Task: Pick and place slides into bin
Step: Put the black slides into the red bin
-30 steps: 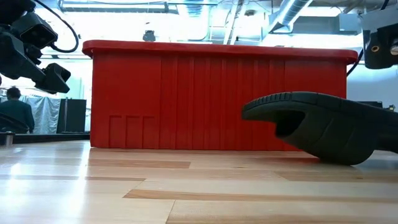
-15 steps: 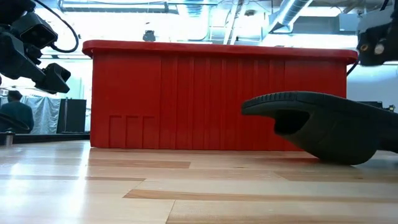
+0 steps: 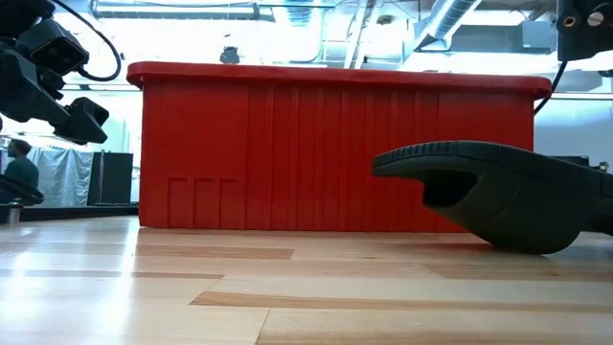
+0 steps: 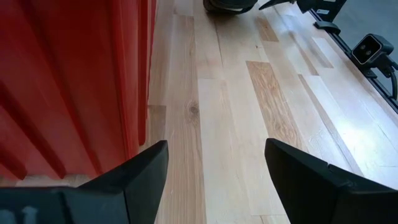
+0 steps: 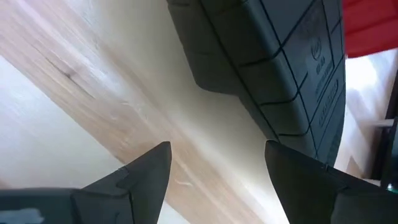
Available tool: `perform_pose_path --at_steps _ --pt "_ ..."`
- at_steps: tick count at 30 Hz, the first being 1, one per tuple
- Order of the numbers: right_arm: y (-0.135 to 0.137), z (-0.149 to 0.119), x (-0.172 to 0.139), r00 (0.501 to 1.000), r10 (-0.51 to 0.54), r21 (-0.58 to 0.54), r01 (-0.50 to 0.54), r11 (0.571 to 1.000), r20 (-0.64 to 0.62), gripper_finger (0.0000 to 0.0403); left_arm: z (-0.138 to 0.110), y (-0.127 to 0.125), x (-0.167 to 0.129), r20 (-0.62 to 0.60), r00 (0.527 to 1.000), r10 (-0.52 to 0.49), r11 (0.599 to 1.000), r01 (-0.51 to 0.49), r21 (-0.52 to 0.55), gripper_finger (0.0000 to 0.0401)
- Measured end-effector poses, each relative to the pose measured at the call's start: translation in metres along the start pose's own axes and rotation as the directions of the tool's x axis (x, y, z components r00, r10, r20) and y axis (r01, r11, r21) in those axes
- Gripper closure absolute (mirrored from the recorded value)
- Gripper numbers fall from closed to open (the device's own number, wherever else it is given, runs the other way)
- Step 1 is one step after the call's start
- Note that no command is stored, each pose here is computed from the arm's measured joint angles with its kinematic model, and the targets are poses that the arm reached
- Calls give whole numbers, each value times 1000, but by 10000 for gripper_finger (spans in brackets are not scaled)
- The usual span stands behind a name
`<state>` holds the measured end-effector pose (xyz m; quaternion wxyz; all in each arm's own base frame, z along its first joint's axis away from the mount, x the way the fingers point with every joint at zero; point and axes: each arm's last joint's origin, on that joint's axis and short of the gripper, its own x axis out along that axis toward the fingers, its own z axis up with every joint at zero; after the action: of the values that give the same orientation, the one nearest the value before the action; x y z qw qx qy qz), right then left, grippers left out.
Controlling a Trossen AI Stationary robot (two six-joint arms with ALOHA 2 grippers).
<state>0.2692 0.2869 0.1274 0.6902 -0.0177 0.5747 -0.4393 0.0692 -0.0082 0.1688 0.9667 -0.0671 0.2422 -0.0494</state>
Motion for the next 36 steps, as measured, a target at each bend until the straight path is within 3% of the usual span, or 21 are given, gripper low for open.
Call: perform_pose_path --at_steps 10,16,28,36 --pt "-17 10 -12 999 37 -26 -37 999 5 186 0 0 0 0 1000 0 1000 0 0 143" --pt "-36 2 -10 1000 12 -12 -12 1000 13 207 0 0 0 0 1000 0 1000 0 0 143" --pt "-43 -3 2 999 -32 -82 31 996 -19 161 0 0 0 0 1000 0 1000 0 0 143" --pt "-43 1 0 998 -28 -94 23 995 -55 162 0 0 0 0 1000 0 1000 0 0 143"
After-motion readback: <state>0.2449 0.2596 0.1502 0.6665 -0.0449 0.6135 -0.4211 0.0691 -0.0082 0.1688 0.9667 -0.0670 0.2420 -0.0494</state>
